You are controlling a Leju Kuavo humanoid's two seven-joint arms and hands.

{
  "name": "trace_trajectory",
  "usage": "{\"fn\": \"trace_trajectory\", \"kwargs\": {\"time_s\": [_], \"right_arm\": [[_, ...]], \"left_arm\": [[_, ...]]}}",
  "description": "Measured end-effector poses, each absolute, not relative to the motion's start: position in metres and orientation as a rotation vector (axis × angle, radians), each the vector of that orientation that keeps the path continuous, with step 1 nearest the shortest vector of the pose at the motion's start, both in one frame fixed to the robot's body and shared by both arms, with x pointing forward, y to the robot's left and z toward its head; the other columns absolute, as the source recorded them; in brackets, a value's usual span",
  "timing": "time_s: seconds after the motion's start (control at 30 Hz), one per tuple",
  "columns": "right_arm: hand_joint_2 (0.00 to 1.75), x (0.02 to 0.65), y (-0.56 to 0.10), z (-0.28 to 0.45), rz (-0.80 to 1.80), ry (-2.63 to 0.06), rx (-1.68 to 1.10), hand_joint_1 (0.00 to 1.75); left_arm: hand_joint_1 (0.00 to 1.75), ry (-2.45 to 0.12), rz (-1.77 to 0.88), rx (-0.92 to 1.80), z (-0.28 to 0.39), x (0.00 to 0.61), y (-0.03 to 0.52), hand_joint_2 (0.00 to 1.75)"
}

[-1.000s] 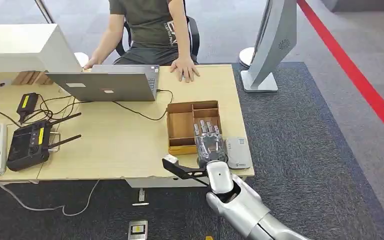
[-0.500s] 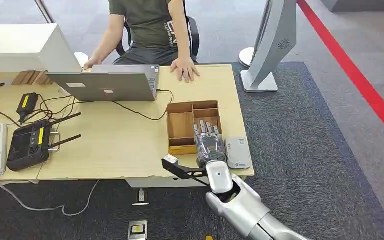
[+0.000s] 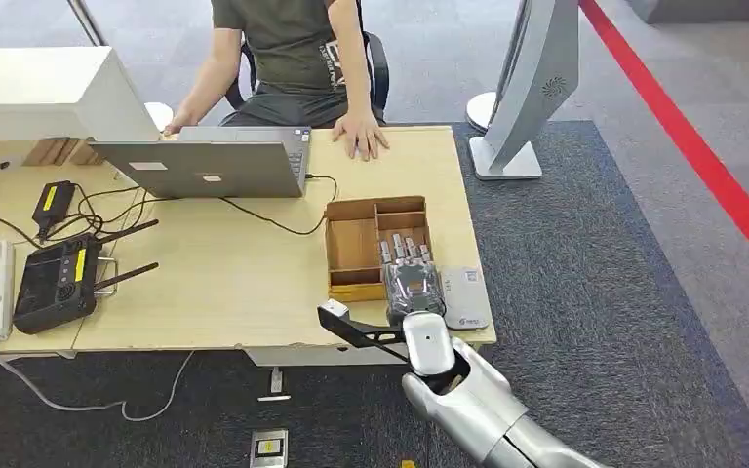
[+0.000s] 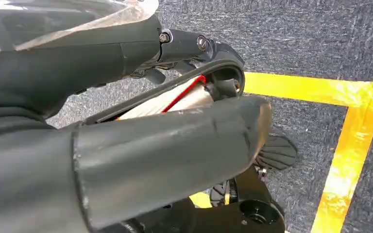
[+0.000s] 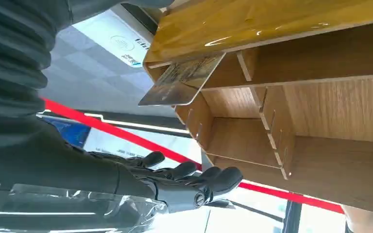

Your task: Pass the card to the sensor for recognition and then transmit it.

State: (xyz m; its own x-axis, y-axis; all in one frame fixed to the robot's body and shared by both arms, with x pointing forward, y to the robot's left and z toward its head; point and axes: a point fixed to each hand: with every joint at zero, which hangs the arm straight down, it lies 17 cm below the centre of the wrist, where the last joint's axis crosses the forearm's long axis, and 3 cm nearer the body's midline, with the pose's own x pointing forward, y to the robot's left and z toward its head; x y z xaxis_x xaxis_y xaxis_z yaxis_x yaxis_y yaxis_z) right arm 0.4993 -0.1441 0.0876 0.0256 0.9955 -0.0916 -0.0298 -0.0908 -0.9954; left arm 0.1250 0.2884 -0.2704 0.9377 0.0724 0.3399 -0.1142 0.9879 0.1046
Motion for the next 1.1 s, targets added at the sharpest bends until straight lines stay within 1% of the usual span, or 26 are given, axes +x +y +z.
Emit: {"fn": "trace_trajectory", "kwargs": {"time_s": [1.1], "right_arm": [[1.75, 0.4989, -0.1475, 0.0848, 1.280, -1.108, -1.264, 0.00]], "left_arm": [[0.00, -0.326, 0.138, 0.138, -0.2711, 0.1235, 0.2931, 0.00]]}}
